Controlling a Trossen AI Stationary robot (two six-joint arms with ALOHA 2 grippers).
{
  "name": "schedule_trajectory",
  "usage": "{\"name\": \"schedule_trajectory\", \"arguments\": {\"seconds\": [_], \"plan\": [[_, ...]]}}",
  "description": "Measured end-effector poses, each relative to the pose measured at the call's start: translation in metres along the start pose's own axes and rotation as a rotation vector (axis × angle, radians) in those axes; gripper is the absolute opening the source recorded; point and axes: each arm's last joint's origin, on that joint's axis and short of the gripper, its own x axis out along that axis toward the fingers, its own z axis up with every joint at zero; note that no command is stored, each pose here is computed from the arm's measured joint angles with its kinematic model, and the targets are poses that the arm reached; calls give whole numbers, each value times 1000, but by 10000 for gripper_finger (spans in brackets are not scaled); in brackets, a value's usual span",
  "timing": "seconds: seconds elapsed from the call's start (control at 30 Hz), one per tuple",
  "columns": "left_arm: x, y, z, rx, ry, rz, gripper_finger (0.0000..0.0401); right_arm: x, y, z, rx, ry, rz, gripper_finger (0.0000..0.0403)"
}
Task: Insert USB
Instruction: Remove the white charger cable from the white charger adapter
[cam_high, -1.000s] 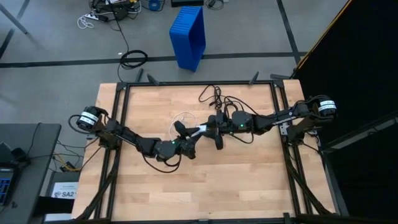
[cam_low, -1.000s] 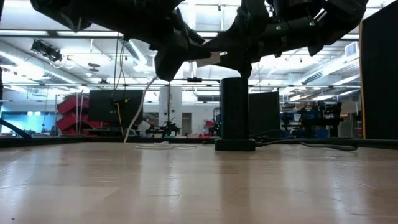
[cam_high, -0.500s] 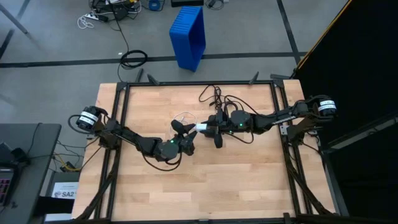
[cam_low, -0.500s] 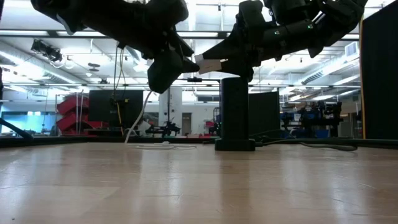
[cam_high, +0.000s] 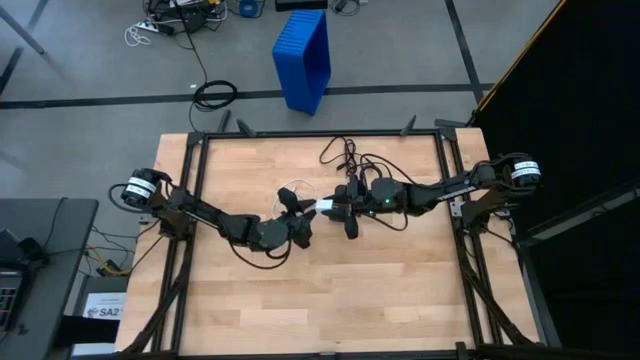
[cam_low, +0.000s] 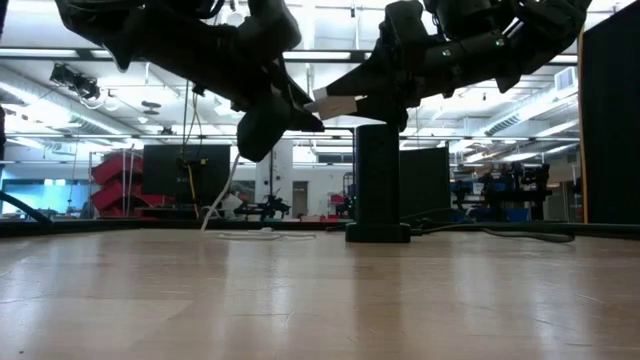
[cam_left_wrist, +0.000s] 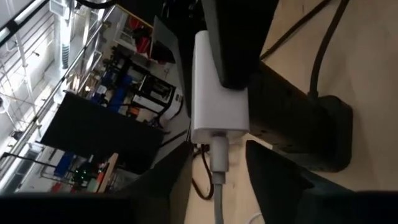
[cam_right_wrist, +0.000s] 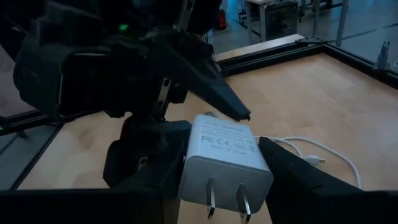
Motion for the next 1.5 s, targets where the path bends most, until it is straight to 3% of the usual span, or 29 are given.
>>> {"name": "schedule_trajectory", "arguments": {"seconds": [0.23, 0.53, 0.9, 1.2, 1.33, 1.5], "plan": [[0, 0, 0, 6, 1, 0, 13, 0, 0, 0, 1, 2, -2, 143], [0, 0, -1, 22, 23, 10, 4, -5, -3, 3, -12, 25, -16, 143], [-1, -4, -18, 49, 78, 26, 2, -14, -2, 8, -29, 57, -34, 143], [-19, 21, -46, -184, -43, -42, 1, -20, -1, 9, -80, 97, 0, 143], [-31, 31, -73, -292, -46, -50, 1, -38, -2, 15, -102, 67, 6, 143], [-37, 42, -83, -439, -130, -116, 1, -69, -10, 19, -99, 9, -39, 143]]}}
